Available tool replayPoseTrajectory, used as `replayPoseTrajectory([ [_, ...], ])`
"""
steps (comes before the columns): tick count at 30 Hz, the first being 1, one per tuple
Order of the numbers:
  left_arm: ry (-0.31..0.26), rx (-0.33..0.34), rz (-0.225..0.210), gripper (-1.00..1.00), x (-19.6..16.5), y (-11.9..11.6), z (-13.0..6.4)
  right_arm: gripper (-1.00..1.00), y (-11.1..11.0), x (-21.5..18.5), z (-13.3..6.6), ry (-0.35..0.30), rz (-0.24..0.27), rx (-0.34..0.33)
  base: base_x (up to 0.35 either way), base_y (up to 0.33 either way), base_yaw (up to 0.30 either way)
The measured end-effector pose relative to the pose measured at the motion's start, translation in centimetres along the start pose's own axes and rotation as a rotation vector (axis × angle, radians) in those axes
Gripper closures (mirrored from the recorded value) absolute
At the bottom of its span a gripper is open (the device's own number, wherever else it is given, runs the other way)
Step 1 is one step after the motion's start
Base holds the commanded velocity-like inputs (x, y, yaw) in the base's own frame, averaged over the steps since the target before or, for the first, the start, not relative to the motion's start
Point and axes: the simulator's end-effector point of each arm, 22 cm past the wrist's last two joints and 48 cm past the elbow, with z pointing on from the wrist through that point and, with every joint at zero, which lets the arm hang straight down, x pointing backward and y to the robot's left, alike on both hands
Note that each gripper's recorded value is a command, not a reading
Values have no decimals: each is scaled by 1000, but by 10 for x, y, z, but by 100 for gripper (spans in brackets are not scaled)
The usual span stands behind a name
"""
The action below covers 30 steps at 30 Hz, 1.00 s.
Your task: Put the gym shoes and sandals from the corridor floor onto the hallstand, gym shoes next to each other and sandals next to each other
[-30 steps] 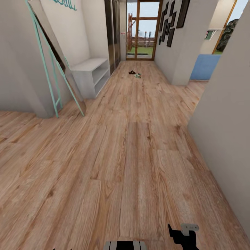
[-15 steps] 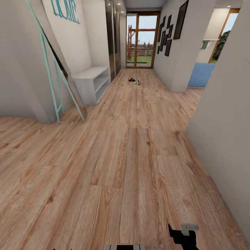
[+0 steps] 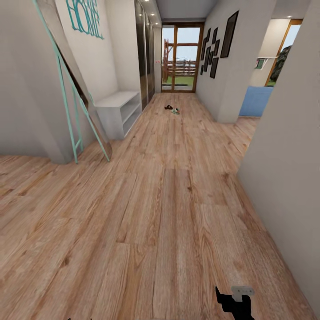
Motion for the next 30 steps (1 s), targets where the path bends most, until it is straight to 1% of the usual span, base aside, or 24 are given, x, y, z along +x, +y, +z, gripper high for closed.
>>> replayPoseTrajectory([
  [16, -25, 4, 7, -100, -13, -2, -1, -100, 0, -14, -3, -24, 2, 0, 8, 0, 0],
  [21, -32, 5, 8, -100, -16, -3, -2, -100, 0, -18, -3, -32, 3, 0, 241, 0, 0],
  [30, -45, 8, 11, -100, -21, -4, -2, -100, -1, -25, -4, -47, 4, 0, 319, 0, 0],
])
